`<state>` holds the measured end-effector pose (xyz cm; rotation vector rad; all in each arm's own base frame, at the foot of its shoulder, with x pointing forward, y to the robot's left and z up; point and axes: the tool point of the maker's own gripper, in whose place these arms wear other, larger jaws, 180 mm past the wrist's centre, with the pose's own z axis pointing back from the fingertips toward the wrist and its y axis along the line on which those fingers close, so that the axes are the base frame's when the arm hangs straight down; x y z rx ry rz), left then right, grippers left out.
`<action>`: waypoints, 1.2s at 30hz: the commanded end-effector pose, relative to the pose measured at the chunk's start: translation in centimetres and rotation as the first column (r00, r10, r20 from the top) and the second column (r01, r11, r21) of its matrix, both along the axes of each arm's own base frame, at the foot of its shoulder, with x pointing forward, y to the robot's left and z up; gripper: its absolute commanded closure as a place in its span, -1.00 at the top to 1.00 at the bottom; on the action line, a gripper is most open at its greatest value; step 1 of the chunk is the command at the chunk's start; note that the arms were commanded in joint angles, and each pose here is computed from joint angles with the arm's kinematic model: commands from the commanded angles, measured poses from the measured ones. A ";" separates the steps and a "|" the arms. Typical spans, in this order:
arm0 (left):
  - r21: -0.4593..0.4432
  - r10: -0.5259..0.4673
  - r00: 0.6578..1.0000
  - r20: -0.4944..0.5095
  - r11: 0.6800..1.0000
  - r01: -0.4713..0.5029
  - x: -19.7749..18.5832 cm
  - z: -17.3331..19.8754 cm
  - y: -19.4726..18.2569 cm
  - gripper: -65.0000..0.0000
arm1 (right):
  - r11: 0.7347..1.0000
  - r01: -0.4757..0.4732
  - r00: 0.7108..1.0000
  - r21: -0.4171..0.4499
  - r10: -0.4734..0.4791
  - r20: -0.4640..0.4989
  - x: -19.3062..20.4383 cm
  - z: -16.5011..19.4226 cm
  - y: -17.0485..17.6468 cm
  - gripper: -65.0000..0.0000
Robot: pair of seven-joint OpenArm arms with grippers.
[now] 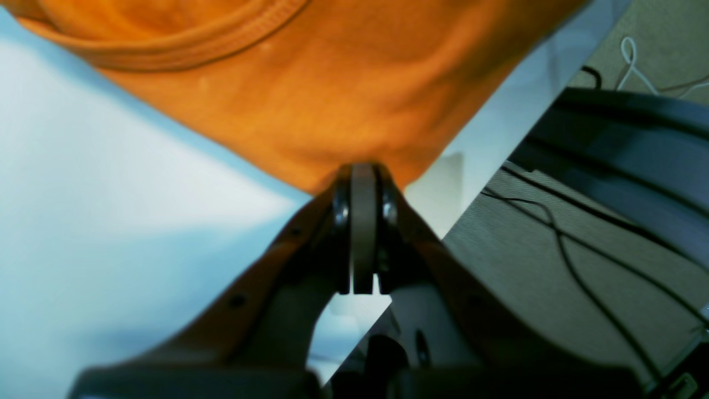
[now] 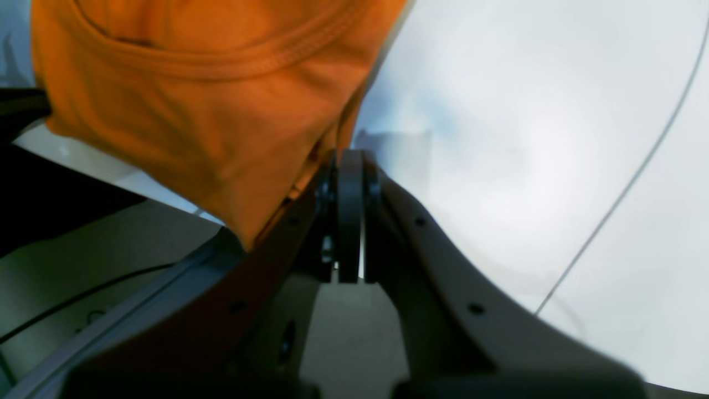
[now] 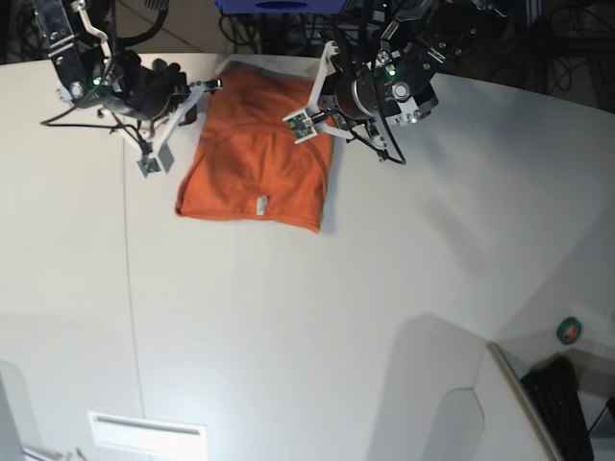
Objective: Layout the t-shirt on the table in an organized manner, then fold the t-shirt properly
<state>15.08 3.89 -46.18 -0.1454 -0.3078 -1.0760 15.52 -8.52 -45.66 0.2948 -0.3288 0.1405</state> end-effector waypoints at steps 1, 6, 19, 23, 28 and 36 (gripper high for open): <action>-0.025 0.011 0.999 0.043 1.000 -0.010 0.8 1.3 0.1 -1.00 | 1.000 -0.002 0.999 0.015 0.002 0.034 0.4 0.9 0.1 -1.00; -0.049 0.137 0.981 0.140 0.990 -0.132 2.9 4.4 3.0 -1.00 | 0.998 0.057 0.990 -0.007 -0.055 0.130 1.1 2.4 -2.5 -1.00; -0.331 0.366 0.914 0.174 0.896 -0.295 1.4 1.8 6.7 -1.00 | 0.955 0.189 0.873 -0.227 -0.057 0.484 -1.2 3.8 -11.5 -1.00; -0.379 0.357 0.920 0.160 0.883 -0.277 -1.0 1.8 6.6 -1.00 | 0.957 0.178 0.859 -0.228 -0.038 0.511 -3.6 4.1 -11.6 -1.00; -0.518 0.388 0.908 0.158 0.815 -0.258 -4.3 2.7 6.1 -1.00 | 0.962 0.152 0.896 -0.227 -0.037 0.443 -7.8 3.4 -10.9 -1.00; -0.588 0.563 0.817 0.128 0.706 -0.394 -10.5 2.2 11.9 -1.00 | 0.950 0.122 0.963 -0.287 -0.044 0.265 -15.6 2.7 -12.5 -1.00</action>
